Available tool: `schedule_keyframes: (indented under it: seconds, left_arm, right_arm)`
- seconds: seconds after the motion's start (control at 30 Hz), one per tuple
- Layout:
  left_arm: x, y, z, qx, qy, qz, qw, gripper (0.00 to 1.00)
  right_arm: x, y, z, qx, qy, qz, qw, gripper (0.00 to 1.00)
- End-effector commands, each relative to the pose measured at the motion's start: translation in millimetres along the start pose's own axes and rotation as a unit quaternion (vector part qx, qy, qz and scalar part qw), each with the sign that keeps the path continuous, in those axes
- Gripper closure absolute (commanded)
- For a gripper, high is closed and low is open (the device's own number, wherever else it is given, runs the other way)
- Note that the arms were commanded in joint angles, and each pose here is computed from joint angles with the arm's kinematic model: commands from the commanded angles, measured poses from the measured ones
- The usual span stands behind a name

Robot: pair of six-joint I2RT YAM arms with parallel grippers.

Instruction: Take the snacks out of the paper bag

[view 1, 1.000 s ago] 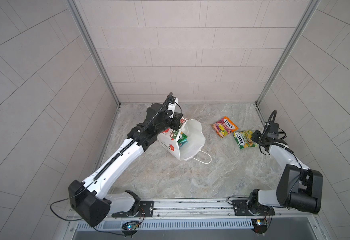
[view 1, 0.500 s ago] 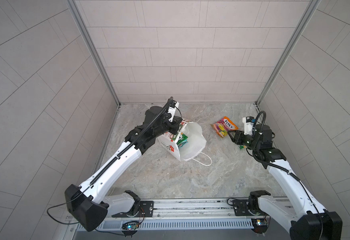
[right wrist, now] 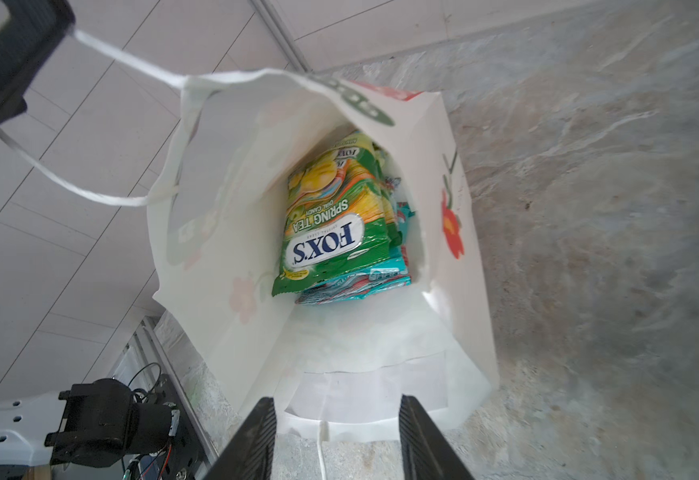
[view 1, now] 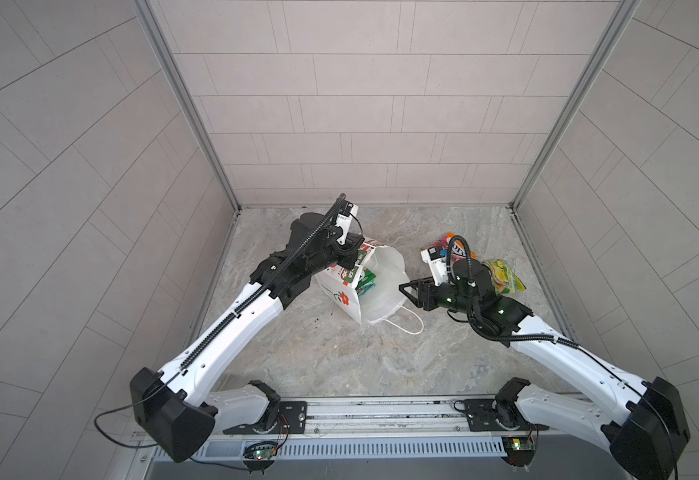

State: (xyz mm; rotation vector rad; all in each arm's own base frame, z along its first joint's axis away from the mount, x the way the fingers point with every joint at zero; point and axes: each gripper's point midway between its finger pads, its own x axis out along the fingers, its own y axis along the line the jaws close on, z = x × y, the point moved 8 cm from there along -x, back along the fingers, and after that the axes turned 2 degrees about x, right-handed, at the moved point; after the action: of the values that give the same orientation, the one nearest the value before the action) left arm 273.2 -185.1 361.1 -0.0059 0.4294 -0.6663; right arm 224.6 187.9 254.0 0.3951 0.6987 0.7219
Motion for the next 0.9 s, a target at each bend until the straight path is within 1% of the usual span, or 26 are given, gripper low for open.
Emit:
schedule_keyframes:
  seconds: [0.0,0.2,0.4,0.53,0.6,0.7,0.87]
  left_arm:
    - [-1,1,1,-0.005,-0.008,0.003,1.0,1.0]
    - [0,1,1,-0.012,-0.008,0.005,1.0,1.0]
    - [0,2,1,-0.016,-0.011,0.006,1.0,1.0]
    - [-1,2,2,-0.018,-0.014,0.006,1.0,1.0]
    - [-1,2,1,-0.02,-0.015,0.006,1.0,1.0]
    - [-1,2,2,-0.021,-0.016,0.005,1.0,1.0]
    - [-2,1,2,-0.021,-0.016,0.004,1.0,1.0]
  right_arm:
    - [14,15,4,-0.009,0.0,0.006,1.0,0.52]
    - [50,21,-13,-0.013,0.056,0.002,0.998,0.56]
    - [82,21,-20,-0.005,0.092,-0.024,0.995,0.57]
    - [98,14,-19,0.022,0.09,-0.057,0.994,0.58]
    - [104,9,-16,0.047,0.077,-0.086,0.992,0.58]
    - [112,4,-13,0.083,0.053,-0.102,0.99,0.58]
    - [124,2,-9,0.146,0.021,-0.103,0.984,0.58]
